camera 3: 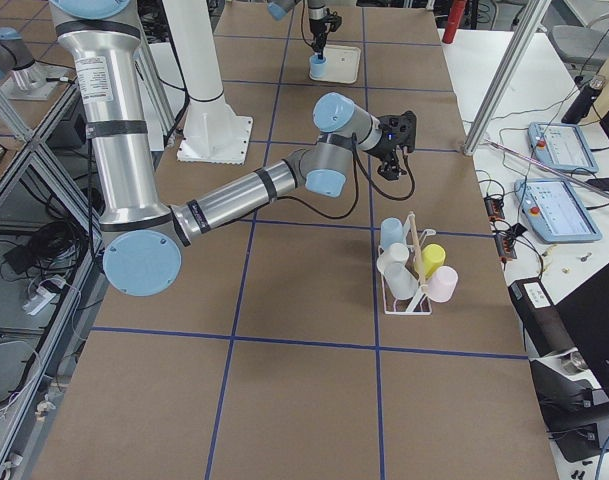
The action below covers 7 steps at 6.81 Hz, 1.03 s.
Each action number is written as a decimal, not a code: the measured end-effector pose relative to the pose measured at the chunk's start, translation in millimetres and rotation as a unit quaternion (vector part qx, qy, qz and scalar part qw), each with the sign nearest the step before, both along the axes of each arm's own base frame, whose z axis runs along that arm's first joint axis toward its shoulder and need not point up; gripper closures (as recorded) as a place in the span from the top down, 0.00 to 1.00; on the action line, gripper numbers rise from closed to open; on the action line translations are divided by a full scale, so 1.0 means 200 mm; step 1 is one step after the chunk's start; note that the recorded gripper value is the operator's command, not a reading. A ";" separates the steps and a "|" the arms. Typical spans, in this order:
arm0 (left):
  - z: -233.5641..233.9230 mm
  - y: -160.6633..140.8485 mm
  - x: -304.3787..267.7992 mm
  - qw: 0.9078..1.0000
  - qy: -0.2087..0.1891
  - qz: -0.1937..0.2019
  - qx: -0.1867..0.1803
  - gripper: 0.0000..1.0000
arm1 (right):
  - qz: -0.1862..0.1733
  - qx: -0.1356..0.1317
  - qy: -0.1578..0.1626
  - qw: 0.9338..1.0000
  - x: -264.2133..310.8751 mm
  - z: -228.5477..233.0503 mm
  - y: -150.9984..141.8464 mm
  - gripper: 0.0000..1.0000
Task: Transfer IKEA cup to right arm and place on rack
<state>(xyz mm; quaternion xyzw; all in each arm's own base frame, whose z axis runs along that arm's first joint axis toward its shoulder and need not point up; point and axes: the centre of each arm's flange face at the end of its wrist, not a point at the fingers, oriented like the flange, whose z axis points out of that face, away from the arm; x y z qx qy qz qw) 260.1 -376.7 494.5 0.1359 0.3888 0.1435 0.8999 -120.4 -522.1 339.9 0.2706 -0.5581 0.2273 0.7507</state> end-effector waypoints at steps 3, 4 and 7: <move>-0.17 -0.10 -0.27 0.998 -0.013 -0.059 -0.014 0.00 | -0.002 0.005 -0.003 1.000 -0.01 -0.04 -0.01 1.00; -0.25 -0.15 -0.38 0.996 -0.013 -0.088 -0.015 0.00 | -0.003 0.006 -0.004 1.000 -0.02 -0.04 -0.01 1.00; -0.52 -0.38 -0.44 0.978 0.029 -0.203 -0.031 0.00 | -0.011 0.005 -0.020 1.000 -0.08 -0.10 -0.02 1.00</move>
